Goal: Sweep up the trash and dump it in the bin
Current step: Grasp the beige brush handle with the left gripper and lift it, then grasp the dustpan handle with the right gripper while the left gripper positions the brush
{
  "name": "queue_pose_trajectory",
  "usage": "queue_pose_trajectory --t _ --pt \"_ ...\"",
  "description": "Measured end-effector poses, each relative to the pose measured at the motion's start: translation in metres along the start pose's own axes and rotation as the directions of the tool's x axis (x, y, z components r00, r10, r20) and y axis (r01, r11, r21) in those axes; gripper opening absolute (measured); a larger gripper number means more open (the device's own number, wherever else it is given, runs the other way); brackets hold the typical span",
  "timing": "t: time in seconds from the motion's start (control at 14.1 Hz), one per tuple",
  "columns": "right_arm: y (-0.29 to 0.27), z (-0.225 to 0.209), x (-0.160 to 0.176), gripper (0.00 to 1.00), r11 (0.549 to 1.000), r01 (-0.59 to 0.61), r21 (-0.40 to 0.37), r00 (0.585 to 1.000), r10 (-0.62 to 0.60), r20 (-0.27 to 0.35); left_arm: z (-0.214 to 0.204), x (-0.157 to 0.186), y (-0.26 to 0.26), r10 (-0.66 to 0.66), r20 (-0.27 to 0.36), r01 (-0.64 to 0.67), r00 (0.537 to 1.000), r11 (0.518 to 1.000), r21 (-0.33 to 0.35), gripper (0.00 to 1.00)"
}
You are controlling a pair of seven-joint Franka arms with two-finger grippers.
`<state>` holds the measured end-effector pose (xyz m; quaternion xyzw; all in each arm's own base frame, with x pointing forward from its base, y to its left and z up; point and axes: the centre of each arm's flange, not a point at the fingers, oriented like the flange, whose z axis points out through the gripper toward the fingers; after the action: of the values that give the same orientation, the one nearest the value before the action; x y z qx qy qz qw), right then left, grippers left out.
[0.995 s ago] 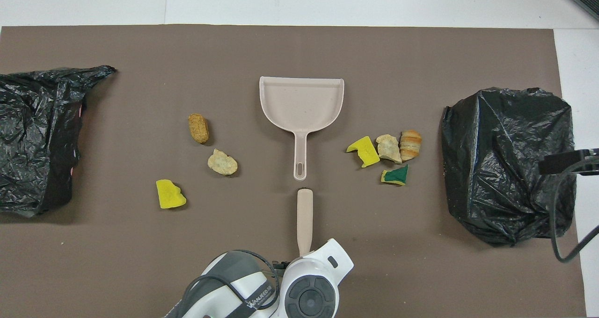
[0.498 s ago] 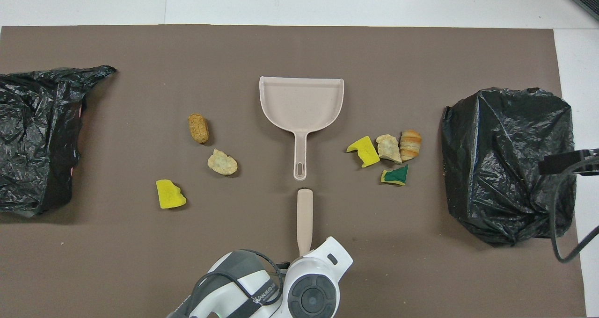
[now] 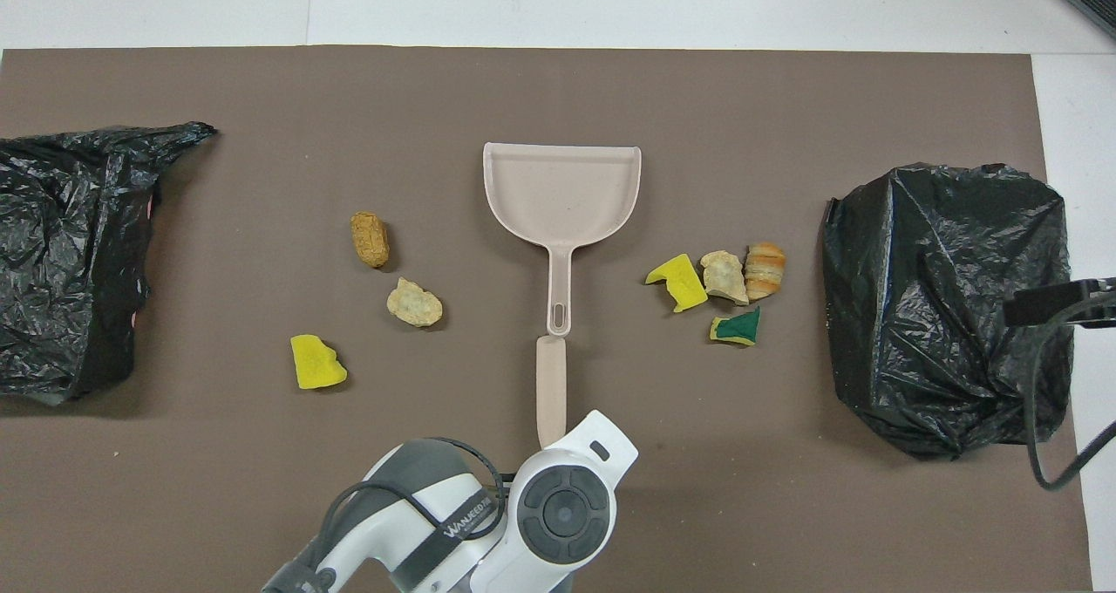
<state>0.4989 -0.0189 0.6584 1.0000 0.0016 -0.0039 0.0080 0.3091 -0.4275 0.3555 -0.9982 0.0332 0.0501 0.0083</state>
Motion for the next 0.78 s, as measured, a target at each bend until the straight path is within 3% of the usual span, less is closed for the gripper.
queue_pose_trajectory --t 0.5,0.78 --pt "-0.001 0.001 -0.001 1.0 1.0 0.002 0.0 1.0 -0.002 0.002 -0.041 0.066 -0.077 -0.13 0.009 0.129 0.991 0.989 0.078 0.26" --pt "-0.045 0.022 0.006 1.0 1.0 0.015 0.0 1.0 -0.015 0.017 -0.052 0.108 -0.143 -0.325 0.037 0.319 0.945 0.941 0.111 0.26"
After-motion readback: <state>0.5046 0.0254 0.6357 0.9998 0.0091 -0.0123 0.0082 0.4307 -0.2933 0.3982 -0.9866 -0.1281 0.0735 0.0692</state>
